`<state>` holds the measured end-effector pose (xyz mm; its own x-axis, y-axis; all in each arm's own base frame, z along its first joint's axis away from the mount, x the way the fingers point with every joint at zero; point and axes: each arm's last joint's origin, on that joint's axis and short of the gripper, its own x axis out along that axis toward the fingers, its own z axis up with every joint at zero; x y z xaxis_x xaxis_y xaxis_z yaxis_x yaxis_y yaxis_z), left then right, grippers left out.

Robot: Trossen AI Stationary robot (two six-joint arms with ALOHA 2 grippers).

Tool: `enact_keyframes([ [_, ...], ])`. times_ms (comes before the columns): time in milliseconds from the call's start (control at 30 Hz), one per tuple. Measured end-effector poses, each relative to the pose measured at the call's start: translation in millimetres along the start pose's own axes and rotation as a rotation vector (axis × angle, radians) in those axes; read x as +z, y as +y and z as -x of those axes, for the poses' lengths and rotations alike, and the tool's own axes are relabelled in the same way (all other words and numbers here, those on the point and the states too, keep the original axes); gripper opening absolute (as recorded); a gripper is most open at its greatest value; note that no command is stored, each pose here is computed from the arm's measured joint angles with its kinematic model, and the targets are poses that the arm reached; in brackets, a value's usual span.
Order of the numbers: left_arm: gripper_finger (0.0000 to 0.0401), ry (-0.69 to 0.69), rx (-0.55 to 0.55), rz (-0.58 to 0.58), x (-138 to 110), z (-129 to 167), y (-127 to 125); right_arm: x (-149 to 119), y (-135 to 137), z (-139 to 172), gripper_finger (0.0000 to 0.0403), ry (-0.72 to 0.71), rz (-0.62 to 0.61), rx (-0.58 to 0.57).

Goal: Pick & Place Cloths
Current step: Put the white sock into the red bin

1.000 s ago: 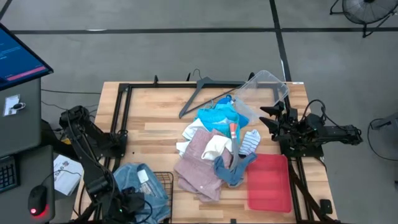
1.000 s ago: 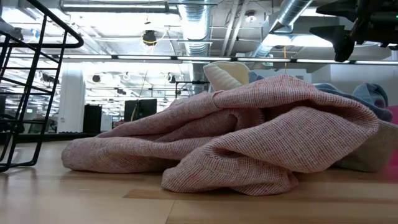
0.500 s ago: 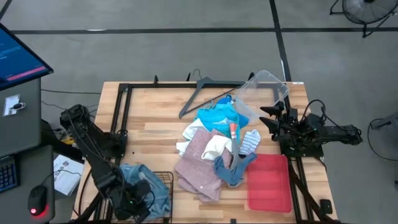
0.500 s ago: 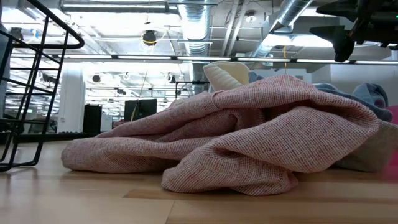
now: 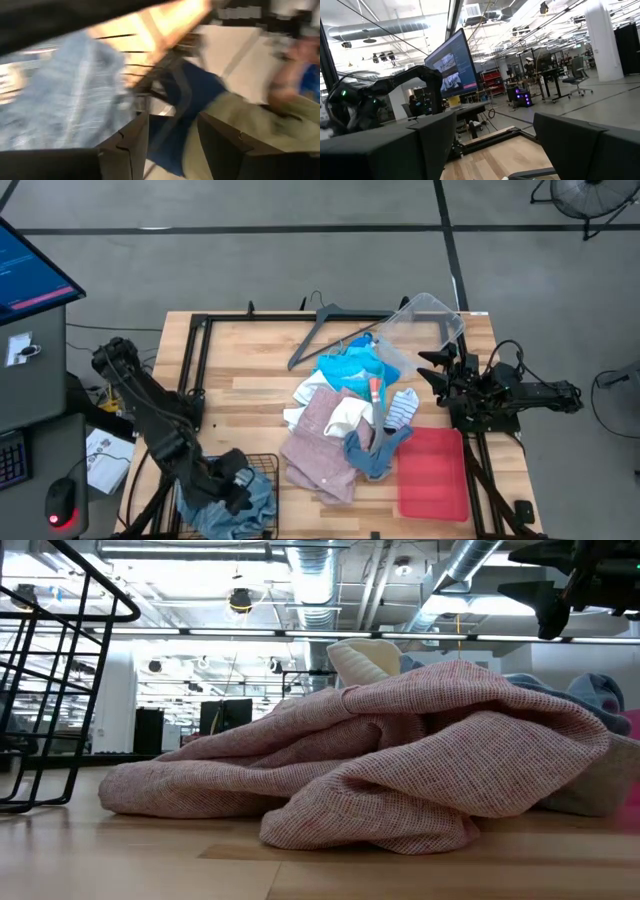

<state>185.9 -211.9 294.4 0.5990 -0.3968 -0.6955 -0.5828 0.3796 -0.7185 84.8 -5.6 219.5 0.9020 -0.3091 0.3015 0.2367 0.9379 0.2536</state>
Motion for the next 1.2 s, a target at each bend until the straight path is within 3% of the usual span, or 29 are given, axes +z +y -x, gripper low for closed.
enact_keyframes([
  [100,0.0153,-0.026,-0.082,-0.046,3.9,15.7,-5.8,0.0,0.0,0.0,0.0263,0.0,0.0,0.0],
  [267,0.0129,-0.067,-0.069,-0.14,11.8,20.5,-4.8,0.0,0.0,0.0,0.0263,0.0,0.0,0.0],
  [433,0.011,-0.304,-0.03,-0.408,54.1,21.0,-10.8,0.0,0.0,0.0,0.0263,0.0,0.0,0.0],
  [567,0.0114,-0.483,0.074,-0.682,97.9,31.8,-12.8,0.0,0.0,0.0,0.0263,0.0,0.0,-0.001],
  [667,0.0133,-0.58,0.154,-0.857,130.3,37.8,-14.6,0.0,0.0,0.0,0.0263,0.0,-0.001,0.0],
  [833,0.0195,-0.689,0.196,-1.011,174.1,38.6,-19.7,0.0,0.0,0.0,0.0263,0.0,0.0,-0.001],
  [1033,0.0286,-0.67,0.295,-1.096,207.8,3.4,-14.6,-0.2,-0.1,0.0,0.0263,0.002,0.001,-0.001],
  [1200,0.0319,-0.622,0.349,-1.111,223.4,-34.1,-6.4,-0.4,-0.1,0.0,0.0263,0.003,0.001,-0.001],
])
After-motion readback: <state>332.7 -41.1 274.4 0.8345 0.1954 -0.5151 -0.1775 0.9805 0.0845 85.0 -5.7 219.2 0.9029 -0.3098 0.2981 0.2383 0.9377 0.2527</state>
